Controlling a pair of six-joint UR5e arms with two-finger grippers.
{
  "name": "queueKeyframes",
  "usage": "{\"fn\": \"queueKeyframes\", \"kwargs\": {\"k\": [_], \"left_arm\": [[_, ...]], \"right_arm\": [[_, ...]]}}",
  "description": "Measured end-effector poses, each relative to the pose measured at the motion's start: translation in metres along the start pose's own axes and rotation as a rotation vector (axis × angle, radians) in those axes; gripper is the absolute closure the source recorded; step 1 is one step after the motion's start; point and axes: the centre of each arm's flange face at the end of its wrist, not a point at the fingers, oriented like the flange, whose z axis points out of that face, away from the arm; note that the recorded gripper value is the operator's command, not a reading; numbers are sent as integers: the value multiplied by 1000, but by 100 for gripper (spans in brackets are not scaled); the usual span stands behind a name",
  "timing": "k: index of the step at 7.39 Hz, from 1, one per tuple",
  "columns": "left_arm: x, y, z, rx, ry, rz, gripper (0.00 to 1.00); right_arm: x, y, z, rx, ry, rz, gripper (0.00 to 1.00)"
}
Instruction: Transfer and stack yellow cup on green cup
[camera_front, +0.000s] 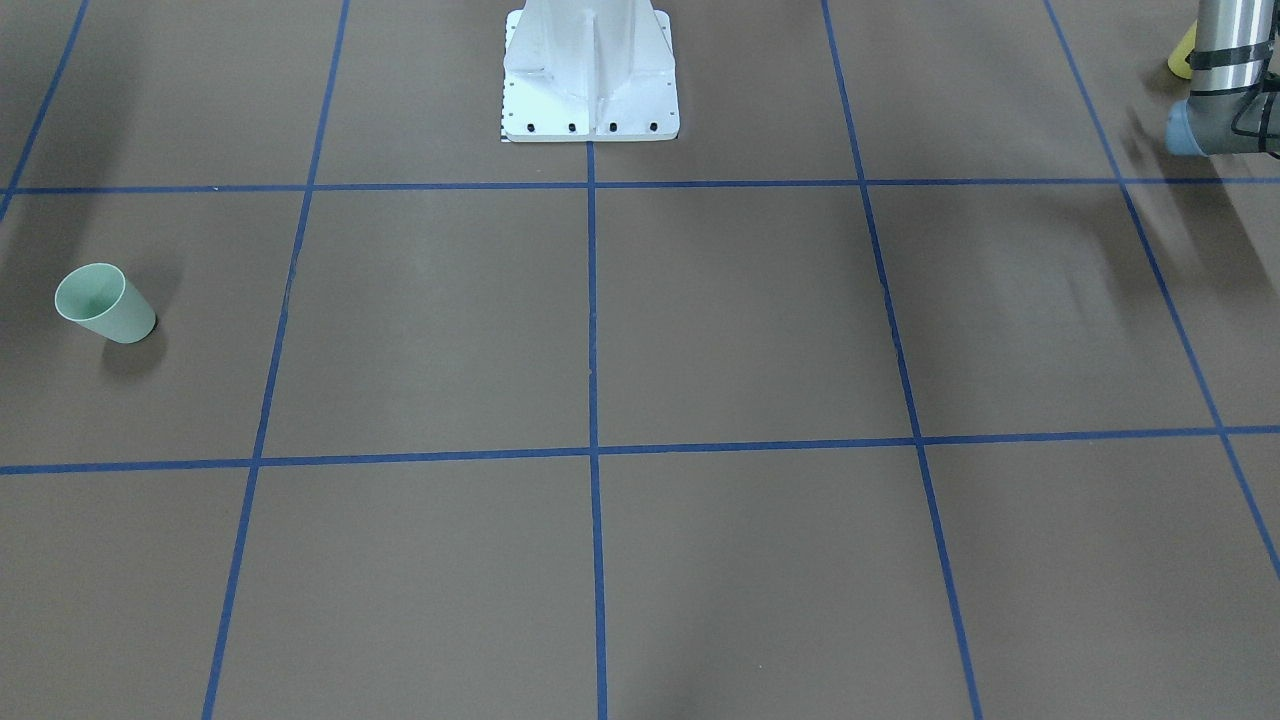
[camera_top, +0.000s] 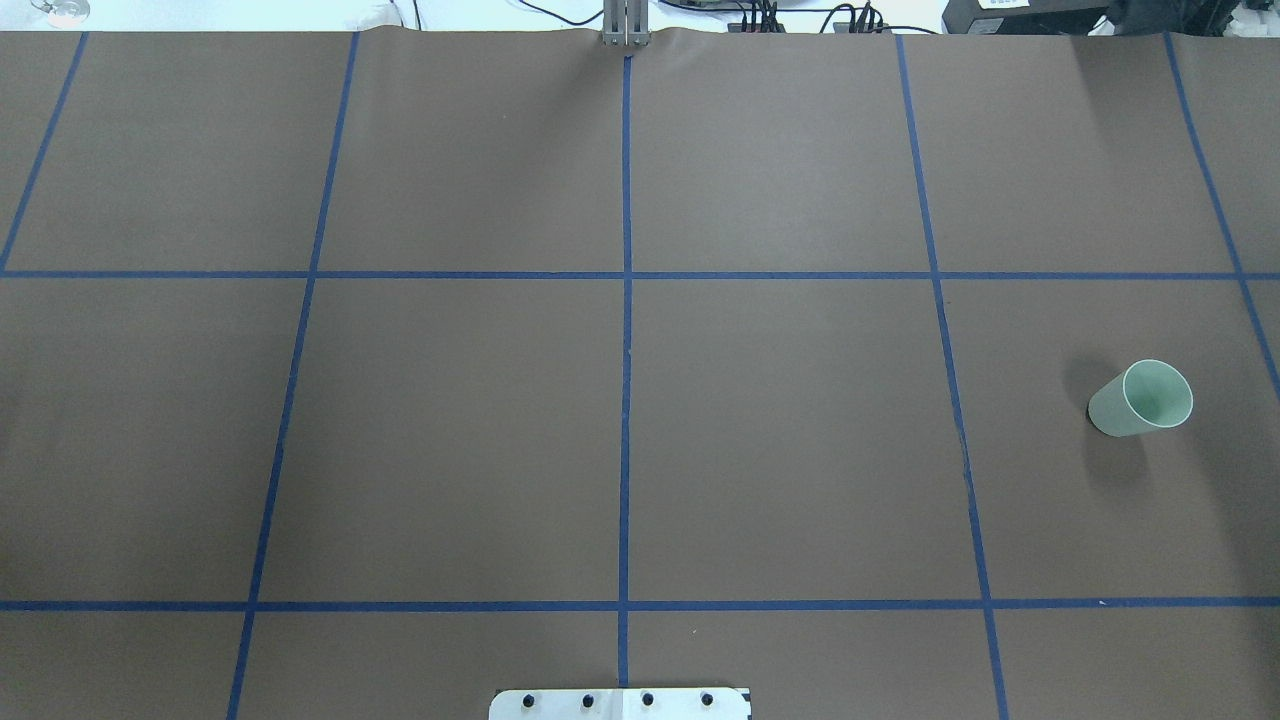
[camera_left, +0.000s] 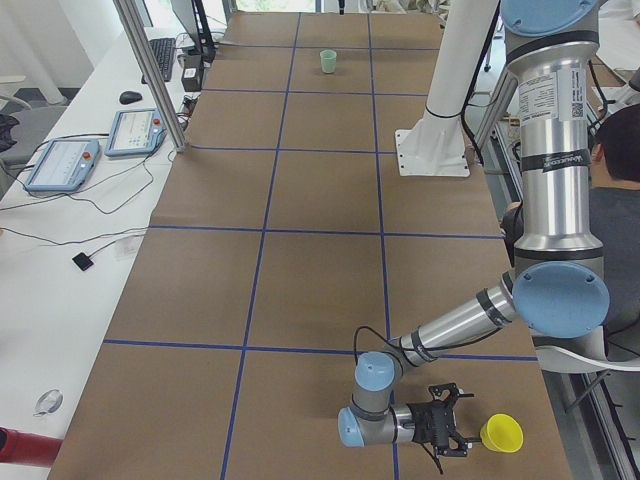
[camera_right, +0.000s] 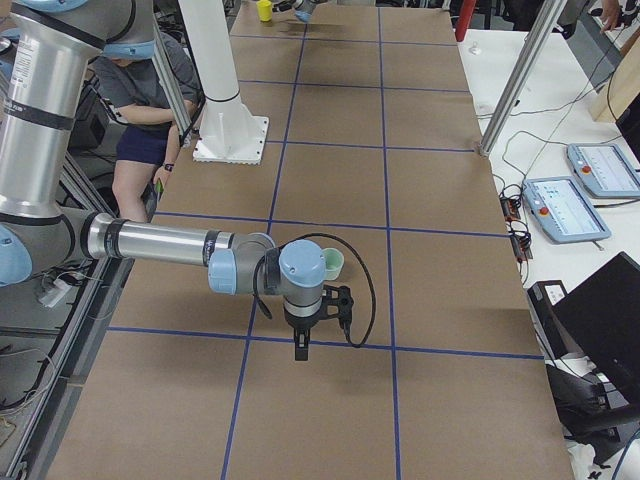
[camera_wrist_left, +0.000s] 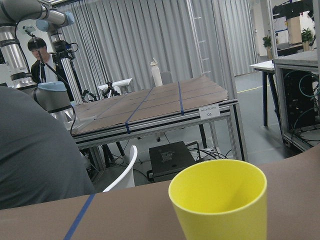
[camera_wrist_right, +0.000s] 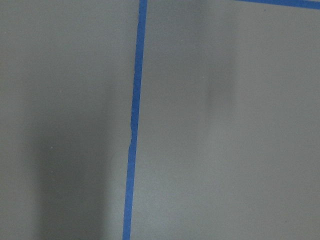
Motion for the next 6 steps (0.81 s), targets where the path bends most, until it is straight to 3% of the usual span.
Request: {"fn": "queueKeyframes", "kwargs": {"k": [2,3,4,6], "left_arm": [[1,-1,2,-5,-7,3,0],[1,-1,3,-7,-10,4,11],[2,-1,3,-9,-11,6,31],[1,0,4,-19,-18,23,58]], "right_arm": [[0,0,0,0,-1,0,1],[0,0,0,0,0,0,1],[0,0,0,0,0,0,1],[0,0,0,-1,1,0,1]]}}
